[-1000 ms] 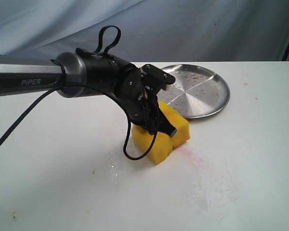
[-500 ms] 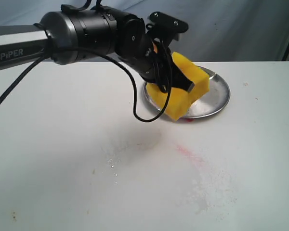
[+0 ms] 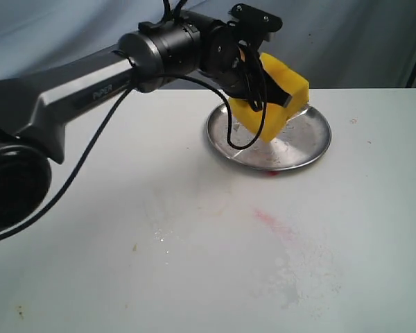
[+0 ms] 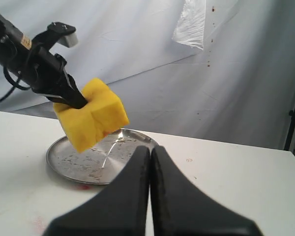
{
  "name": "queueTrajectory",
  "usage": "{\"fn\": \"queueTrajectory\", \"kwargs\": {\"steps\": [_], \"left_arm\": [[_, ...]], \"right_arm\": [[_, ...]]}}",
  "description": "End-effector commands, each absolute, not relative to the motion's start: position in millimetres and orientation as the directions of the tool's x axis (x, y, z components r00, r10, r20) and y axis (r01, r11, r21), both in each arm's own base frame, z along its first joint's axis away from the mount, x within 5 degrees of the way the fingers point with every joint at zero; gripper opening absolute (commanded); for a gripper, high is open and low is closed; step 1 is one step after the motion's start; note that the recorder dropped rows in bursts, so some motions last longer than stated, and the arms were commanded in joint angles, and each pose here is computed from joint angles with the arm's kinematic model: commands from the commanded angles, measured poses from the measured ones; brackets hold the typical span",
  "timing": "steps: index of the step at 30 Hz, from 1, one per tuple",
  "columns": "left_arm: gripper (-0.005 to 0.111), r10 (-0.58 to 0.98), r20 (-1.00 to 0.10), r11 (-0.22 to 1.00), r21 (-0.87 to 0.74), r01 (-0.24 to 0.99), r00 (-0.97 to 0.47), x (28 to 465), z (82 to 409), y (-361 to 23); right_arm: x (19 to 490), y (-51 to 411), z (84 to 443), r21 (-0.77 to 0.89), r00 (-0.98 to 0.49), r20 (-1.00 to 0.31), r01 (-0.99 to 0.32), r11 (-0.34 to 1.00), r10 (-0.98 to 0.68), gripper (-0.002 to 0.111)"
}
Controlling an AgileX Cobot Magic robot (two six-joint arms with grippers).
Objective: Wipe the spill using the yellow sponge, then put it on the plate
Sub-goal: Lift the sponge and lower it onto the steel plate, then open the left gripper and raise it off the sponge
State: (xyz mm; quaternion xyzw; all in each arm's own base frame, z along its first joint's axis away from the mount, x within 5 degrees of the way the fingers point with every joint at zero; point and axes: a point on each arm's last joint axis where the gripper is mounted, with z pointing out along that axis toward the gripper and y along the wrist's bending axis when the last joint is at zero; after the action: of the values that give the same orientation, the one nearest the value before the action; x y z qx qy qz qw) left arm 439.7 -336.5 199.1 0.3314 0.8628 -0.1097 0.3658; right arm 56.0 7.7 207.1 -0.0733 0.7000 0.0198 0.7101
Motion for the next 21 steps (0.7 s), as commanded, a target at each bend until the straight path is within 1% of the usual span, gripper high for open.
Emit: {"fn": "queueTrajectory", "kwargs": {"steps": [1, 5, 8, 11, 12, 13, 14, 15, 17, 19, 21], "left_arm": [[0.000, 0.428, -0.709, 0.789, -0.009, 0.615, -0.561, 458.5, 181.7, -335.2], [0.006, 0.404, -0.699, 0.801, -0.042, 0.598, -0.590, 465.8, 164.1, -334.9], [0.016, 0.411, -0.681, 0.801, -0.047, 0.596, -0.606, 466.4, 151.3, -335.7], [0.033, 0.406, -0.676, 0.801, -0.061, 0.595, -0.615, 466.1, 147.3, -336.5], [0.041, 0.406, -0.676, 0.801, -0.061, 0.595, -0.615, 466.1, 147.3, -336.5], [0.052, 0.406, -0.676, 0.801, -0.061, 0.595, -0.615, 466.1, 147.3, -336.5], [0.058, 0.407, -0.676, 0.801, -0.058, 0.595, -0.614, 466.2, 147.3, -336.4], [0.061, 0.415, -0.676, 0.798, -0.051, 0.601, -0.608, 466.2, 147.3, -336.3], [0.061, 0.427, -0.701, 0.786, -0.025, 0.618, -0.572, 466.1, 158.8, -337.5], [0.061, 0.426, -0.746, 0.782, 0.018, 0.623, -0.512, 466.6, 183.1, -336.4], [0.061, 0.439, -0.748, 0.780, 0.043, 0.624, -0.498, 462.1, 208.8, -331.5]], "right_arm": [[56.0, 7.1, 206.3, -0.082, 0.021, -0.997, -0.122, 0.989, -0.080, 0.000], [56.0, 7.1, 206.3, -0.082, 0.021, -0.997, -0.122, 0.989, -0.080, 0.000], [56.0, 7.1, 206.3, -0.082, 0.021, -0.997, -0.122, 0.989, -0.080, 0.000], [56.0, 7.1, 206.3, -0.082, 0.021, -0.997, -0.122, 0.989, -0.080, 0.000], [56.0, 7.1, 206.3, -0.082, 0.021, -0.997, -0.122, 0.989, -0.080, 0.000], [56.0, 7.1, 206.3, -0.082, 0.021, -0.997, -0.122, 0.989, -0.080, 0.000], [56.0, 7.1, 206.3, -0.082, 0.021, -0.997, -0.122, 0.989, -0.080, 0.000], [56.0, 7.1, 206.3, -0.082, 0.021, -0.997, -0.122, 0.989, -0.080, 0.000], [56.0, 7.1, 206.3, -0.082, 0.021, -0.997, -0.122, 0.989, -0.080, 0.000], [56.0, 7.1, 206.3, -0.082, 0.021, -0.997, -0.122, 0.989, -0.080, 0.000], [56.0, 7.1, 206.3, -0.082, 0.021, -0.997, -0.122, 0.989, -0.080, 0.000]]}}
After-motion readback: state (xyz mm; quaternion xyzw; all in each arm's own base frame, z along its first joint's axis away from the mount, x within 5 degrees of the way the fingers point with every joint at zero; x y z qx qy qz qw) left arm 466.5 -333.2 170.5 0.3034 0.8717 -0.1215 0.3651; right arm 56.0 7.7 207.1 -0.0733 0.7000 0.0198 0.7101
